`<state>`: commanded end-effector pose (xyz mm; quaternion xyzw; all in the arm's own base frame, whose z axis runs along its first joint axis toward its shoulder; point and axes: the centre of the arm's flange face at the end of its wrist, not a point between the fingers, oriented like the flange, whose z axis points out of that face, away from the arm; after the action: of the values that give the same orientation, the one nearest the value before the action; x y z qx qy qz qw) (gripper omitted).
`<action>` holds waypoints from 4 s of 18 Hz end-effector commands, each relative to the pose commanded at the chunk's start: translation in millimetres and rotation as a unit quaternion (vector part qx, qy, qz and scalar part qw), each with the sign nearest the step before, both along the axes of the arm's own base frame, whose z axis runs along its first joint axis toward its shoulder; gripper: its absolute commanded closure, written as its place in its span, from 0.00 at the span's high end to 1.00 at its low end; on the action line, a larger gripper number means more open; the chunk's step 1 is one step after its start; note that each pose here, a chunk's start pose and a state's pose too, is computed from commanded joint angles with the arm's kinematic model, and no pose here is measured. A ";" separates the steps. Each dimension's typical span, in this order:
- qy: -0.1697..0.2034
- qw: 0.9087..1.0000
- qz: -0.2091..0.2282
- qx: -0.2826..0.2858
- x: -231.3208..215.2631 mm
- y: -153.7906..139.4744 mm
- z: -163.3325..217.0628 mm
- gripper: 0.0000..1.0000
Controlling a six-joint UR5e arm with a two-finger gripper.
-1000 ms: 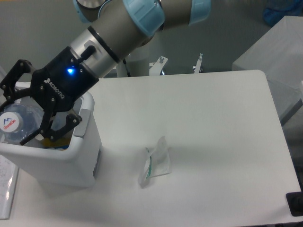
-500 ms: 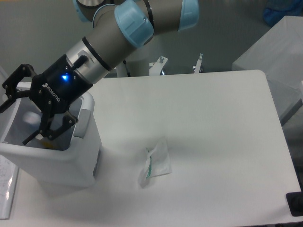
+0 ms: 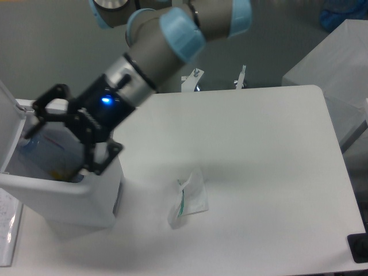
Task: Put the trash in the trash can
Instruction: 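Move the gripper back over the clear plastic wrapper, then lower the gripper and pinch the wrapper, then lift the wrapper and carry it over the trash bin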
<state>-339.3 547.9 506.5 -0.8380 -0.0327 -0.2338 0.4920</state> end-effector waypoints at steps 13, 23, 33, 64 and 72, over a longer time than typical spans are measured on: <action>0.017 0.978 0.132 -0.161 -132.3 -52.3 -131.5 1.00; 0.102 0.933 0.060 -0.341 -72.6 -28.7 -259.6 1.00; 0.107 0.910 0.039 -0.399 -55.1 -16.7 -301.8 0.99; 0.059 0.981 0.091 -0.158 -61.2 21.1 -47.8 0.00; 0.063 0.994 0.058 -0.071 0.0 2.9 45.5 0.00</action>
<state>-339.3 550.8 552.0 -0.8805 -0.0670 -0.1488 0.4450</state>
